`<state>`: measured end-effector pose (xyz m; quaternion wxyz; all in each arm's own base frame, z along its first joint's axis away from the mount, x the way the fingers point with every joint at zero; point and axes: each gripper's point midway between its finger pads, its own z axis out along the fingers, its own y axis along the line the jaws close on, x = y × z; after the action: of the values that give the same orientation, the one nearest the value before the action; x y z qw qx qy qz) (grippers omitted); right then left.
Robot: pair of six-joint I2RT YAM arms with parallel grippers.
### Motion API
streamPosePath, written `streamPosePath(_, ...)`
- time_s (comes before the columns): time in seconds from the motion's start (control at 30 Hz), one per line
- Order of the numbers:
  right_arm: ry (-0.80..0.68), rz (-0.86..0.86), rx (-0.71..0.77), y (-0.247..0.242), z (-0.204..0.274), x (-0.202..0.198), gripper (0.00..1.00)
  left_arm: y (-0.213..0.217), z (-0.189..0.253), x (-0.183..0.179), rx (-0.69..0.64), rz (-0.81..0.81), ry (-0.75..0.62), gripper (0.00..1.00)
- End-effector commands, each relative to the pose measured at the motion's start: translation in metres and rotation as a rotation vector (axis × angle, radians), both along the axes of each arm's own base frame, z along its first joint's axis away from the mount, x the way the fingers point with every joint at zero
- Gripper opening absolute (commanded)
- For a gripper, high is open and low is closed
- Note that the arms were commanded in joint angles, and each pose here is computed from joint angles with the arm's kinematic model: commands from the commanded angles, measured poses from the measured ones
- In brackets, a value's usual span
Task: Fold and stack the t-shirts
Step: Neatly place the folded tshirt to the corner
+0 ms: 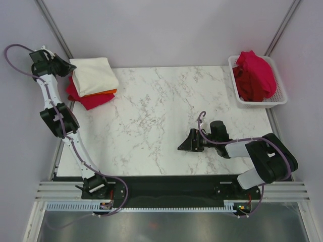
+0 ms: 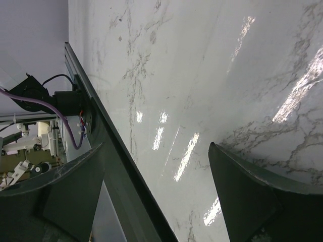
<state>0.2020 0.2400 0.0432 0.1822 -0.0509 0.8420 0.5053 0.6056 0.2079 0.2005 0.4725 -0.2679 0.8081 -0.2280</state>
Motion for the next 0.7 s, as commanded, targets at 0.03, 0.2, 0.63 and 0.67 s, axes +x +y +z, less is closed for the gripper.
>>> streamPosePath(0.03,0.063,-0.017,-0.075,-0.008,-0.026,-0.01,0.91,0.052,-0.089,-0.017,-0.163,0.177,0.162,0.02)
streamPosePath(0.2,0.065,-0.016,-0.073,-0.008,-0.026,-0.01,0.91,0.082,-0.118,-0.031,-0.241,0.223,0.172,0.02)
streamPosePath(0.63,0.086,-0.002,-0.059,-0.005,-0.028,-0.01,0.92,0.147,-0.207,-0.103,-0.249,0.488,0.39,0.02)
streamPosePath(0.67,0.087,-0.002,-0.058,-0.005,-0.028,-0.01,0.92,0.149,-0.207,-0.105,-0.23,0.502,0.4,0.02)
